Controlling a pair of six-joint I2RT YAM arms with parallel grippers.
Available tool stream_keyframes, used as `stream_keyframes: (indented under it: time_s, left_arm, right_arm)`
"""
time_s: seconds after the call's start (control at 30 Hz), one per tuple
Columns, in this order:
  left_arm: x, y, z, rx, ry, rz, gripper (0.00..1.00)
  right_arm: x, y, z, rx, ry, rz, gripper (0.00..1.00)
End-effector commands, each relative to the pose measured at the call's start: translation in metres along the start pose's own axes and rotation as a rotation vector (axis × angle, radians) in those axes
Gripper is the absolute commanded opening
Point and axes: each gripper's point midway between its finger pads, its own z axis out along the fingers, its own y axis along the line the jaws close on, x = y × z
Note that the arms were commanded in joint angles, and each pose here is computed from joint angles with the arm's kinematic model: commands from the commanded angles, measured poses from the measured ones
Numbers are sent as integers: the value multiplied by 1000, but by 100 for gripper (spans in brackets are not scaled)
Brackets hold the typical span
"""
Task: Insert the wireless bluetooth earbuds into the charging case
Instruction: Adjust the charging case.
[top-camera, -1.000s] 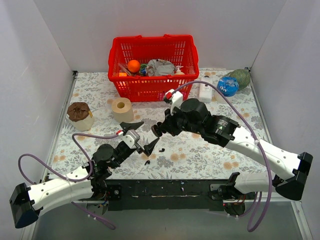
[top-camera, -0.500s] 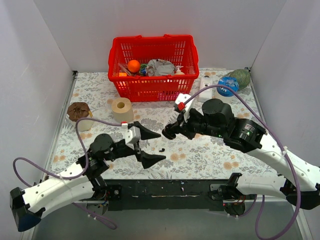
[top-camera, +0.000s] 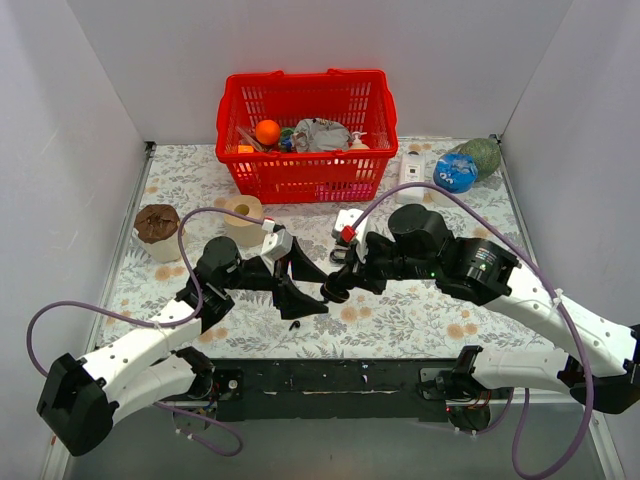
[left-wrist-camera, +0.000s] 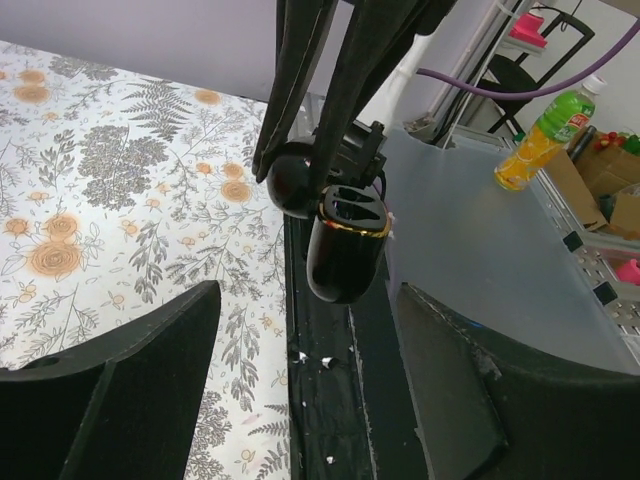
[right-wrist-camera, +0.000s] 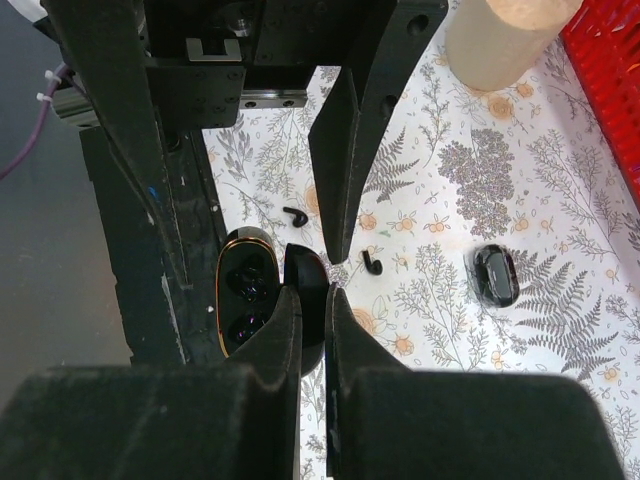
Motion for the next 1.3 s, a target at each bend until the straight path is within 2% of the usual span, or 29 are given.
stream_keyframes:
  time_s: [0.0, 0.13, 0.5, 0.73, 0.9, 1.1, 1.27]
  left_arm:
    - [-19, -14, 1, 67, -32, 48, 70]
    - [-19, -15, -1, 58, -41, 55, 69]
    - [-12, -11, -2, 43, -39, 56, 59]
    - [-10, -11, -1, 54, -34, 64, 46]
    - [-7, -11, -2, 53, -33, 60, 42]
    - [-6, -12, -2, 58, -32, 60, 23]
    - [-5, -11, -3, 45, -38, 64, 18]
  right_arm:
    - [-14, -1, 3, 4, -65, -5, 1]
    - [-17, -3, 9, 15, -84, 12, 1]
    - [-23, -5, 21, 8, -86, 28, 1]
    - [-23, -6, 24, 12, -79, 31, 1]
    - [-23, -6, 23, 16, -82, 31, 1]
    - [-23, -6, 23, 17, -83, 32, 1]
    - [-23, -6, 23, 16, -82, 32, 1]
